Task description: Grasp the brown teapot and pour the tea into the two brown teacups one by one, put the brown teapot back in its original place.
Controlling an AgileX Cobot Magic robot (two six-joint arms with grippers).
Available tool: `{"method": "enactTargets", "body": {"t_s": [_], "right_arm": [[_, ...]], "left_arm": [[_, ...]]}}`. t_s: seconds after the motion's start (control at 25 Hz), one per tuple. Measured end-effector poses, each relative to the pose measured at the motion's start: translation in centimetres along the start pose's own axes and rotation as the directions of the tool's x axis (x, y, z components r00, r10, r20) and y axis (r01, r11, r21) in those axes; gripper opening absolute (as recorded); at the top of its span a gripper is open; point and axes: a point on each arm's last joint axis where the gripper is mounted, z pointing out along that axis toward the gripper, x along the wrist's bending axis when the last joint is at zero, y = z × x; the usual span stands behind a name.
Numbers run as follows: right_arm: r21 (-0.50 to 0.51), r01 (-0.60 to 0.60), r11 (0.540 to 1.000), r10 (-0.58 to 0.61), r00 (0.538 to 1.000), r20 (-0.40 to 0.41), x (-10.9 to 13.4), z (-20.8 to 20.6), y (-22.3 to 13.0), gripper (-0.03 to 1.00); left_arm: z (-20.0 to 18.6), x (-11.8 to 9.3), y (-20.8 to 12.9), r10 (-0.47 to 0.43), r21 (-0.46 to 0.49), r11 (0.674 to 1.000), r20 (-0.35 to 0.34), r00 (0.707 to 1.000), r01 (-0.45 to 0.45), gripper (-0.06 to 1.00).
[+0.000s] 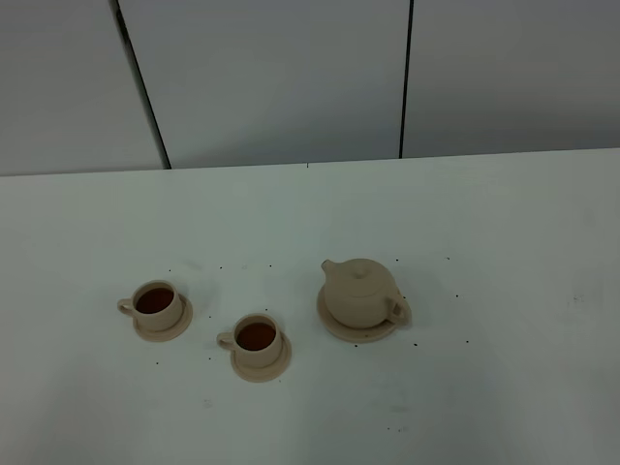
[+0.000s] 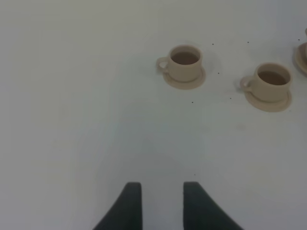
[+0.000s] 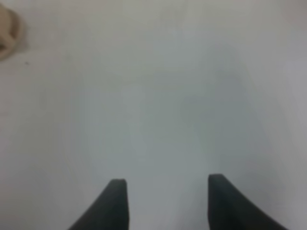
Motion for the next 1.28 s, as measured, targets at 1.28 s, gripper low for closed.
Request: {"method": "enactTargets", "body": {"t_s": [1.28], "right_arm": [[-0.16, 0.08, 0.984, -0.091, 0.994, -0.064, 1.1, -2.0, -1.4, 0.38]], "left_arm": [[0.0, 0.0, 0.0, -0.001, 0.0, 1.0, 0.0, 1.0, 0.001, 0.28]]}}
